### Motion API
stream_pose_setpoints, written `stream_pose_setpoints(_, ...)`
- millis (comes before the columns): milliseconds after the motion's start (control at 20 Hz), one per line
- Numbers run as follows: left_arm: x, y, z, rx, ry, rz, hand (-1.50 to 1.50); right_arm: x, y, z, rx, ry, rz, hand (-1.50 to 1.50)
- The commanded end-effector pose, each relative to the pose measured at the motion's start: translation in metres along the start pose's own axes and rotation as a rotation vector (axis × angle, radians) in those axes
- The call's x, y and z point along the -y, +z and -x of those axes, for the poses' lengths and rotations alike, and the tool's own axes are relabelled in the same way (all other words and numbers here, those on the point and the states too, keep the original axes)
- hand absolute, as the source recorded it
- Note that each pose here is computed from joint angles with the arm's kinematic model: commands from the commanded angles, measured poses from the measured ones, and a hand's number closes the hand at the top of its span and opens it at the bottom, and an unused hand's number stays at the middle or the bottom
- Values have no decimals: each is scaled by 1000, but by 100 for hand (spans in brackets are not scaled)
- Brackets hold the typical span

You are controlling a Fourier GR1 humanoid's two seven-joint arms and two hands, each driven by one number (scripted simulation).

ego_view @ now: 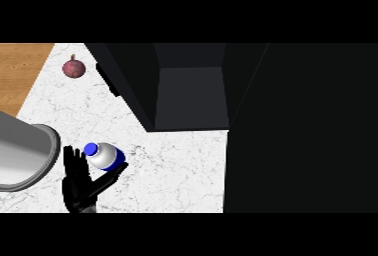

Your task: Pick up the bottled water, place it into the cabinet and close the cabinet

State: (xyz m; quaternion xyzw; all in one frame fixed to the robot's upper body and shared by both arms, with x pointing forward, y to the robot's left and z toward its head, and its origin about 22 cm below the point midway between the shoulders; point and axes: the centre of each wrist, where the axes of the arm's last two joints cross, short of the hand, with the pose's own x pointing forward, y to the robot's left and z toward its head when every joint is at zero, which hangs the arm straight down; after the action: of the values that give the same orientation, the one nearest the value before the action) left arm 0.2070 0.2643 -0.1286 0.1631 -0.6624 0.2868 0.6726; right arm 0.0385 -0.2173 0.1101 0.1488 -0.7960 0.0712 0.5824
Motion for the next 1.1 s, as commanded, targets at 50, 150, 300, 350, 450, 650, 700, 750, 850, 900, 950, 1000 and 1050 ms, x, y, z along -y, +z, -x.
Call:
stream_pose_setpoints(50,2,5,32,8,50,41,-150,-3,-6,-42,69,60,-4,-150)
stream_pose_setpoints(150,-5,-6,29,31,98,34,150,1,2,-35,51,78,-31,-150)
stream_pose_setpoints(300,2,-3,41,53,24,39,150,-2,-1,-47,66,74,-36,-150)
stream_pose_setpoints(350,-1,-5,44,55,7,44,150,-1,-3,-26,59,67,-19,-150)
stream_pose_setpoints(450,-4,-4,44,86,-93,36,150,-3,1,-35,47,59,-29,-150)
stream_pose_setpoints(650,2,-12,42,197,-206,41,150,-1,1,-27,44,59,-17,-150)
stream_pose_setpoints(700,7,-11,41,216,-223,53,150,-3,1,-34,50,72,-24,-150)
stream_pose_setpoints(750,2,-24,35,228,-237,46,150,-7,1,-42,54,49,-17,-150)
stream_pose_setpoints(850,-6,-25,37,243,-215,71,150,-3,-3,-39,53,60,-11,-150)
stream_pose_setpoints(900,25,-22,34,238,-230,171,150,1,3,-34,39,48,-7,-150)
stream_pose_setpoints(950,3,-20,38,230,-212,288,150,-4,1,-26,53,54,-9,-150)
stream_pose_setpoints(1000,11,-8,43,217,-208,382,150,0,2,-33,46,59,-22,-150)
stream_pose_setpoints(1050,6,5,51,223,-195,476,150,-1,3,-28,54,46,-22,-150)
